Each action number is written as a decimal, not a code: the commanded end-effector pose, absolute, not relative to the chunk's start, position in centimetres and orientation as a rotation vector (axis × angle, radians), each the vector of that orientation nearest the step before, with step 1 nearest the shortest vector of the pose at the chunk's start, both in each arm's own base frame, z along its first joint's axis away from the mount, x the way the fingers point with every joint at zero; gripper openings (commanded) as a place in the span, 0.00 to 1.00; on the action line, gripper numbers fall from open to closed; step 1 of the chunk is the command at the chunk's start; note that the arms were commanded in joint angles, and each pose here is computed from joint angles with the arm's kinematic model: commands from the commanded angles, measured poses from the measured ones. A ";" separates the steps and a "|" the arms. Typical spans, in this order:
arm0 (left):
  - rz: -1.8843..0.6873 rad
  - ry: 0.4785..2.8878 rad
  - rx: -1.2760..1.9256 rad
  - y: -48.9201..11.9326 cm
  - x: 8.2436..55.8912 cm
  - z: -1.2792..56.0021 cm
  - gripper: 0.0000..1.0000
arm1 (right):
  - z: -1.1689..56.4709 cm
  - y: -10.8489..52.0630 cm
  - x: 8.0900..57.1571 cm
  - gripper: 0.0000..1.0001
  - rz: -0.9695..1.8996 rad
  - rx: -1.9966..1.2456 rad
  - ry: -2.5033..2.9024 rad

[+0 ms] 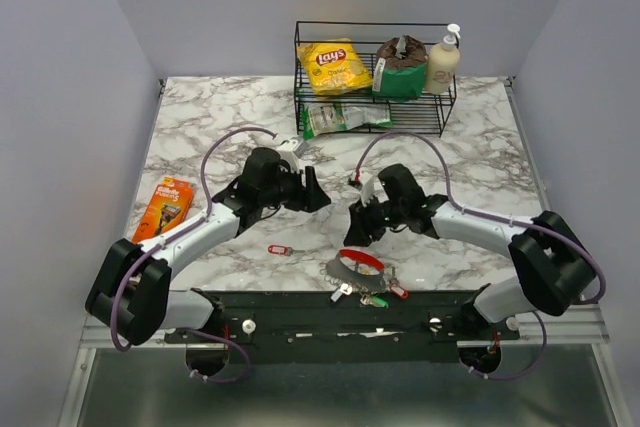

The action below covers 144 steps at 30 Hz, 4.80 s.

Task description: Put the keys on the keyring

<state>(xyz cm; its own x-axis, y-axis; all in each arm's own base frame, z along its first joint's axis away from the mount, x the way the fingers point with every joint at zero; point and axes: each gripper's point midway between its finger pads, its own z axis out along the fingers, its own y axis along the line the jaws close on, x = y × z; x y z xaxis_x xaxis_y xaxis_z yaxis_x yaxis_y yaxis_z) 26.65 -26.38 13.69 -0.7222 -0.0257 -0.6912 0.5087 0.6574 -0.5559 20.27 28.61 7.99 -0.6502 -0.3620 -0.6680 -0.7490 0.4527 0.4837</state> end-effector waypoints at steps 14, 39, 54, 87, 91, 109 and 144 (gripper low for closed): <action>-0.965 2.070 0.066 -21.2 30.7 16.9 0.74 | 1.9 28.8 19.8 0.63 0.601 -1.053 2.483; -1.027 2.028 0.077 -20.5 29.2 17.3 0.74 | 2.1 27.0 18.8 0.62 0.372 -0.837 2.591; -1.148 2.139 0.267 -23.9 25.5 14.6 0.24 | 4.4 26.4 17.5 0.62 0.481 -0.751 2.555; -0.793 2.603 0.863 -32.0 17.0 0.9 0.00 | 10.4 17.8 25.1 0.75 0.528 -0.107 2.367; -0.645 2.624 0.846 -31.1 18.4 0.0 0.00 | 10.5 17.6 25.3 0.75 0.528 -0.099 2.362; -0.542 2.567 0.770 -32.1 26.4 0.3 0.00 | 9.2 17.9 24.6 0.75 0.570 -0.123 2.394; -0.919 2.245 0.625 -32.8 28.0 12.7 0.63 | 7.0 20.2 22.6 0.75 0.644 -0.325 2.485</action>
<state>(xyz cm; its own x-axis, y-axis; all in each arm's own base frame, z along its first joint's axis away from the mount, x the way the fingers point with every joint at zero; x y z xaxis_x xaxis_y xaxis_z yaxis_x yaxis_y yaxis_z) 26.37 -33.42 8.82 -0.7251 0.3111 -0.6144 0.6497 0.6047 -0.4606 23.29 19.85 7.91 -0.8104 -0.0521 -0.5836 -0.3409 0.8519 0.3974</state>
